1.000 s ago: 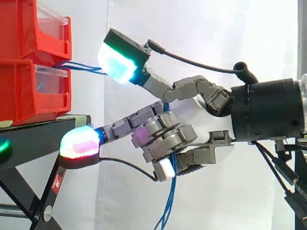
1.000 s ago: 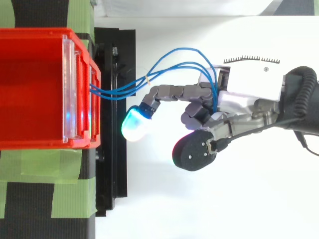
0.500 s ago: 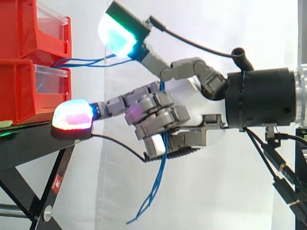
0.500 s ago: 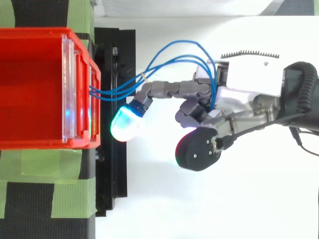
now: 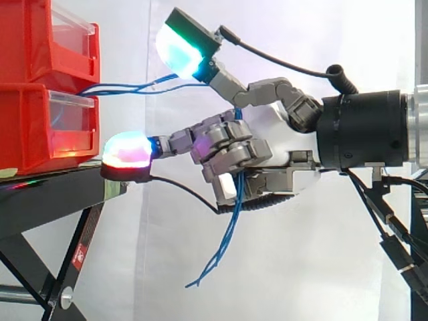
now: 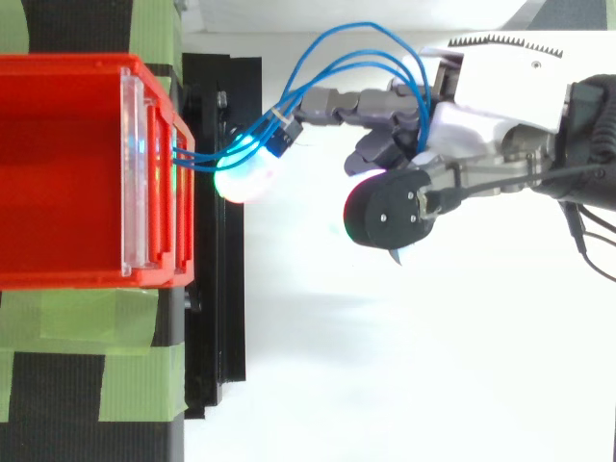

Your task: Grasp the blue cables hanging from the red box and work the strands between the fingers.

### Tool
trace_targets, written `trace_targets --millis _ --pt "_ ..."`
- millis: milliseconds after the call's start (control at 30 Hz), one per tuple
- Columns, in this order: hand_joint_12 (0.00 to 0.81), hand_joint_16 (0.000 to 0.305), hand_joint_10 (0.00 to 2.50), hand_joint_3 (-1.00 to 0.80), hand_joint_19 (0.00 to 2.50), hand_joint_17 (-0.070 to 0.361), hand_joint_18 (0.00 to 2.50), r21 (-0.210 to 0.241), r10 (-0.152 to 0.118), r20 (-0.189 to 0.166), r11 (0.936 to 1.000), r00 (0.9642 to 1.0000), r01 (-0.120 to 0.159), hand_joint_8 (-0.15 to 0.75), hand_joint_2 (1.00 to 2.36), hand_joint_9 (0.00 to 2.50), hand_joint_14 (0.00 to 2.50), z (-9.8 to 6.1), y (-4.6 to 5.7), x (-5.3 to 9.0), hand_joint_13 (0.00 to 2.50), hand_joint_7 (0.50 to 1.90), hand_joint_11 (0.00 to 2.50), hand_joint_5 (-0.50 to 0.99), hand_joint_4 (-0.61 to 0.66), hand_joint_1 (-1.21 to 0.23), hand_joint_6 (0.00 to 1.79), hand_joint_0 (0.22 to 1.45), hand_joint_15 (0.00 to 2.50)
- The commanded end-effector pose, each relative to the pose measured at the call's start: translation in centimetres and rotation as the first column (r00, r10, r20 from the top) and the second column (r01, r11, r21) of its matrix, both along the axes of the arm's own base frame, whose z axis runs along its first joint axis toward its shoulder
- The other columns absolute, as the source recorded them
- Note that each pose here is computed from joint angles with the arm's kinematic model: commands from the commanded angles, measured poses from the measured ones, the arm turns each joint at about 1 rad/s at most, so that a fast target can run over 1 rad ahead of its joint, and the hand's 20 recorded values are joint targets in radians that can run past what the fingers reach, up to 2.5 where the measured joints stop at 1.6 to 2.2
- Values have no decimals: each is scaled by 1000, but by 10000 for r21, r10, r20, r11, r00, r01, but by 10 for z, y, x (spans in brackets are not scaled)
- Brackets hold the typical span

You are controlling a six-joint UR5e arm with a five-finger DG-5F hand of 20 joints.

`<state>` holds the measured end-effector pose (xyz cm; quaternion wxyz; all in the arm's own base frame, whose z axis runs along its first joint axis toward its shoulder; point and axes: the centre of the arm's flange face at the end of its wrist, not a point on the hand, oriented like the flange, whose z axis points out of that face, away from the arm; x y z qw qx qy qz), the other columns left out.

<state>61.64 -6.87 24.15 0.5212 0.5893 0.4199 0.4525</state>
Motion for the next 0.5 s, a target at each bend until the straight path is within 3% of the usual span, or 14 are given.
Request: trace_targets --millis 0,133,233,333,467 --pt "546 73 2500 -1000 401 164 1594 137 -133 -262 9998 9996 136 430 1000 948 2500 -2 -5 -4 1370 1126 2500 28 183 -634 10 669 1511" --pt "546 73 2500 -1000 401 164 1594 391 -382 -451 9984 9983 400 430 1000 948 2500 -4 -8 -8 1370 1139 2500 51 187 -636 10 676 1511" --pt "546 73 2500 -1000 401 164 1594 414 -367 -417 9984 9985 385 430 1000 948 2500 -4 -8 -7 1370 1146 2500 69 191 -639 9 681 1511" --pt "546 73 2500 -1000 401 164 1594 366 -316 -300 9988 9991 327 430 1000 948 2500 4 -5 -8 1370 1155 2500 92 190 -638 10 683 1511" --pt "546 73 2500 -1000 401 164 1594 108 -328 -17 9994 9995 328 430 1000 948 2500 27 -3 -12 1370 1154 2500 101 192 -637 10 684 1511"
